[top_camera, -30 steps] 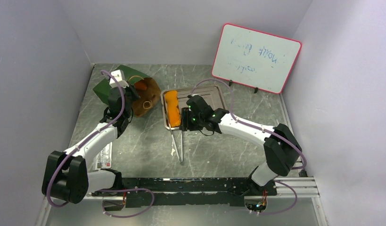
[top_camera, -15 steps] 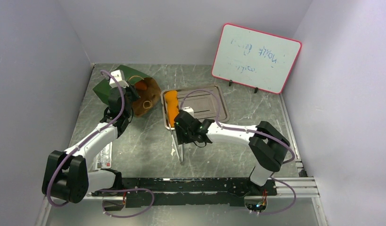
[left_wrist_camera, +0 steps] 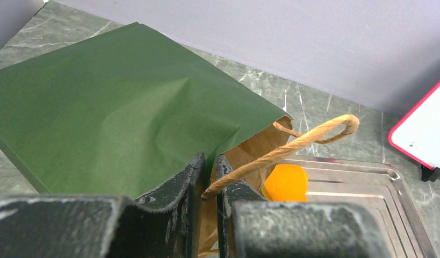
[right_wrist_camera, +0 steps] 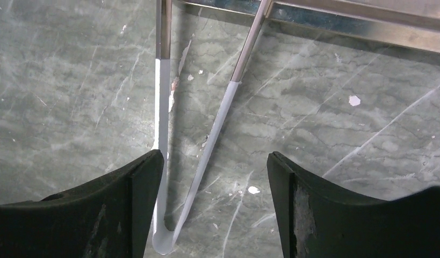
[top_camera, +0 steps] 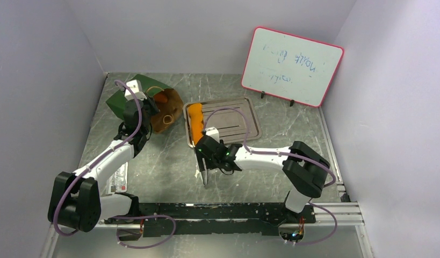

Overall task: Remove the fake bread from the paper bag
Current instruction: Pick up the clamp from the container.

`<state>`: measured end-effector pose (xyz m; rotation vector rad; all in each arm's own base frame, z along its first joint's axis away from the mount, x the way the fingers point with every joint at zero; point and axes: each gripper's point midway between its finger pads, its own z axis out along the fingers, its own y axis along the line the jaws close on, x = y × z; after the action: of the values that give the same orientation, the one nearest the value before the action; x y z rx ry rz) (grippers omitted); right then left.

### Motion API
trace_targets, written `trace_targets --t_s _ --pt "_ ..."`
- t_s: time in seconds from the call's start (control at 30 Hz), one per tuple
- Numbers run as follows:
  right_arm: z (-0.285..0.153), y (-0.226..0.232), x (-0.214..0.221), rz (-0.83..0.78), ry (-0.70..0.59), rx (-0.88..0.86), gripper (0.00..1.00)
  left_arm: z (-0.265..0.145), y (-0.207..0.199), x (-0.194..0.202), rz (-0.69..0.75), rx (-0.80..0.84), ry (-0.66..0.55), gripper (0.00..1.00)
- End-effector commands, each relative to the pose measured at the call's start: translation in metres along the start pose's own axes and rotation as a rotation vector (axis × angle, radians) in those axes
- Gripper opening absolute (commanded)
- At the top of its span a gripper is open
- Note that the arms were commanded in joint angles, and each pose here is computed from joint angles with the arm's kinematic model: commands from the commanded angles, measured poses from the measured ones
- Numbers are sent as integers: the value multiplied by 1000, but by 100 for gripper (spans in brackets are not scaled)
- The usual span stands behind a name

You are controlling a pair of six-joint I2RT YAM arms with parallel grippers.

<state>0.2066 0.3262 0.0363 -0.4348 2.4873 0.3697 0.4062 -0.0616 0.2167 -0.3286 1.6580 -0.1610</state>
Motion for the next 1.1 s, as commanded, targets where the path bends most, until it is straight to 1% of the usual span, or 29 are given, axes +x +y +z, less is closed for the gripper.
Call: trace_targets --t_s 0.0,0.23,0.33,0.47,0.63,0.73,0.8,0.87,0.9,0.97,1.0,1.07 --pt "-5 2 -11 13 -70 11 72 2 -4 -10 -31 20 -31 7" --pt "-2 0 -13 8 -98 49 71 2 -4 -8 -28 20 -27 7" --pt "0 -6 -13 21 -108 86 70 2 -4 -8 -28 21 -27 7" --pt "0 -6 -16 29 -127 83 67 2 -3 -6 -25 20 -25 7" --pt "11 -3 -9 0 -88 87 64 3 -4 -5 -27 21 -22 7" --pt "23 -3 -2 -13 -54 101 60 3 -4 -5 -29 20 -22 7" --pt "32 -10 9 -22 -19 131 54 3 -3 -5 -27 18 -23 7" --pt "38 -12 14 -14 -2 134 43 3 -3 -5 -26 18 -22 7" --pt "39 -11 12 -2 -5 129 31 3 -3 -5 -25 16 -21 7" --pt "36 -10 10 21 -18 117 13 3 -3 -6 -23 16 -22 7" --pt "34 -10 9 33 -22 112 7 4 -3 -6 -23 16 -24 7" --pt "29 -9 7 55 -28 104 3 4 -3 -6 -23 16 -24 7"
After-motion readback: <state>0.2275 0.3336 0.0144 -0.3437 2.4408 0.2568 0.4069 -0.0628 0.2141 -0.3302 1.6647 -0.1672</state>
